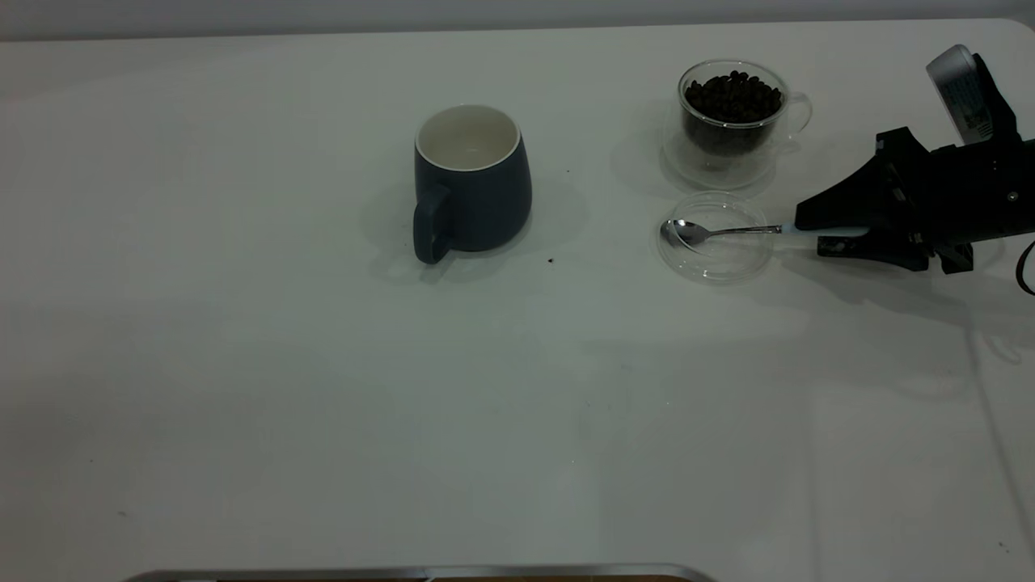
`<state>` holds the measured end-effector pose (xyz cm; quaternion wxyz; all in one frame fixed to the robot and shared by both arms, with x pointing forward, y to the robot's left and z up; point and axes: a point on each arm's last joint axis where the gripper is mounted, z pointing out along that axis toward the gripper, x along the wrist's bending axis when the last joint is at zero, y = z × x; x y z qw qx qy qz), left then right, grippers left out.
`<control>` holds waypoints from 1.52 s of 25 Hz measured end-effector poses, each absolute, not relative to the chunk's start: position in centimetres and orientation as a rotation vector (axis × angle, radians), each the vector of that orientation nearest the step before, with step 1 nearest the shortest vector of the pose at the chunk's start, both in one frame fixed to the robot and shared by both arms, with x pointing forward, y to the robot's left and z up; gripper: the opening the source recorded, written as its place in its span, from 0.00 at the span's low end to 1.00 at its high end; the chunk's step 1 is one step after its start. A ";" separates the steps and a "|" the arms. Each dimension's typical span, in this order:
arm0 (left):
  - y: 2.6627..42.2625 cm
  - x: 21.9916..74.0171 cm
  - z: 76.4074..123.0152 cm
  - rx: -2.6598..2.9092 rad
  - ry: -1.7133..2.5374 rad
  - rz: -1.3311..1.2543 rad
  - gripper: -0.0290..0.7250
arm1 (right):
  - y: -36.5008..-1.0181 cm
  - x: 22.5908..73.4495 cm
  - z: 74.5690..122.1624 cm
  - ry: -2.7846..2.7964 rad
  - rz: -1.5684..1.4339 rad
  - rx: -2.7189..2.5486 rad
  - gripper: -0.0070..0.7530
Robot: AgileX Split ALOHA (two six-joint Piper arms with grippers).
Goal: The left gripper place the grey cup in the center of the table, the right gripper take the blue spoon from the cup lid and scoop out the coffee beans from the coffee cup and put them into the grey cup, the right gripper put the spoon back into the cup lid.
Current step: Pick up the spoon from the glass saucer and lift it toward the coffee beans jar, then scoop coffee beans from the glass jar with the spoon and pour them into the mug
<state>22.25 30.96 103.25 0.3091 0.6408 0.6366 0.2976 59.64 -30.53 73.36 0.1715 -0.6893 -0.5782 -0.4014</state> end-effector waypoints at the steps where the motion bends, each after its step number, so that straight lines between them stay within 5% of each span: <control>1: 31.0 22.2 103.3 1.693 1.682 0.786 0.79 | -30.5 59.6 73.4 -1.642 -1.140 -1.955 0.46; 10: 31.0 22.2 103.2 1.694 1.683 0.786 0.79 | -30.0 59.5 73.9 -1.626 -1.190 -1.861 0.15; 17: 31.0 22.2 103.2 1.694 1.683 0.786 0.79 | -30.1 59.5 76.2 -1.779 -1.141 -1.754 0.15; 30: 31.0 22.2 103.2 1.693 1.684 0.785 0.79 | -31.0 63.2 88.7 -1.848 -1.355 -1.798 0.15; 38: 31.0 22.2 103.2 1.693 1.684 0.785 0.79 | -32.0 67.0 87.3 -1.665 -1.331 -1.957 0.15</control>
